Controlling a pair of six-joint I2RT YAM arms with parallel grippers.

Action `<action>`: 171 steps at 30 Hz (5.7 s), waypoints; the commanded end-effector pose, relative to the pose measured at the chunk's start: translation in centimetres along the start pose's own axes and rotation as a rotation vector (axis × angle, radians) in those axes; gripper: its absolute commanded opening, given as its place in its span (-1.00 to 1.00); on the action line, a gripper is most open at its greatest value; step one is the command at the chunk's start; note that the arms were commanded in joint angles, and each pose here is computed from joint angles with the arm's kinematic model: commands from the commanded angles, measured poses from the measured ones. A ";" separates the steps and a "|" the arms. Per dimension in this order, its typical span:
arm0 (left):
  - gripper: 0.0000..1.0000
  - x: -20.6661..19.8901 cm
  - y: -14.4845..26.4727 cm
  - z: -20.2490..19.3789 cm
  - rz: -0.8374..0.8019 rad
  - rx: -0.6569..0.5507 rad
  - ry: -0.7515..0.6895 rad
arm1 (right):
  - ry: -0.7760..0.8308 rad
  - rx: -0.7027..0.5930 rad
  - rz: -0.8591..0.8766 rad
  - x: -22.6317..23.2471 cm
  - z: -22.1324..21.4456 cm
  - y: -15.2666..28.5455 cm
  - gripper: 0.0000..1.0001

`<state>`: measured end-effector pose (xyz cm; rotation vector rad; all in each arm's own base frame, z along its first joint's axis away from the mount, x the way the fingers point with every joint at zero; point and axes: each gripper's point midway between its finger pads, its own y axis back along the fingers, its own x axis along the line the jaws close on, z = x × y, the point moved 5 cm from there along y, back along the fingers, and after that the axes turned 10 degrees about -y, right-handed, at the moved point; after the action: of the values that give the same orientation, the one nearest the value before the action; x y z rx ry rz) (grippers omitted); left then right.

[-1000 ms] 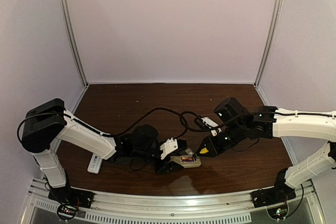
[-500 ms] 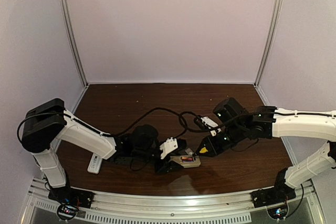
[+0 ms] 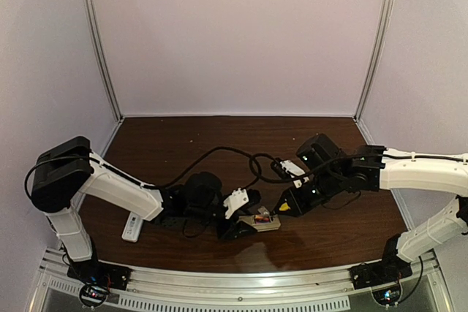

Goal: Unload the batteries from the remote control
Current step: Remove the battery from the remote control without the battery cover.

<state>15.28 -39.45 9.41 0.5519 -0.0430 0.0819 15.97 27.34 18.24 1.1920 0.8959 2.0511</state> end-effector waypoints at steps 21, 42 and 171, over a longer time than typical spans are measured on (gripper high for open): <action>-1.00 -1.7 0.1 1.1 -0.318 0.006 0.239 | -0.030 -0.046 -0.055 0.2 -0.2 -2.7 -1.00; -1.00 -1.8 1.6 -1.5 -0.232 0.077 0.150 | -0.064 -0.088 -0.027 0.5 -0.5 -0.5 -1.00; -1.00 6.5 5.8 7.4 0.201 -0.043 -0.796 | 0.913 -0.218 -0.171 2.5 5.7 5.6 -1.00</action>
<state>20.93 -37.40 16.88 0.5781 -0.8314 0.0444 18.72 27.16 25.36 0.0326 1.0693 2.4692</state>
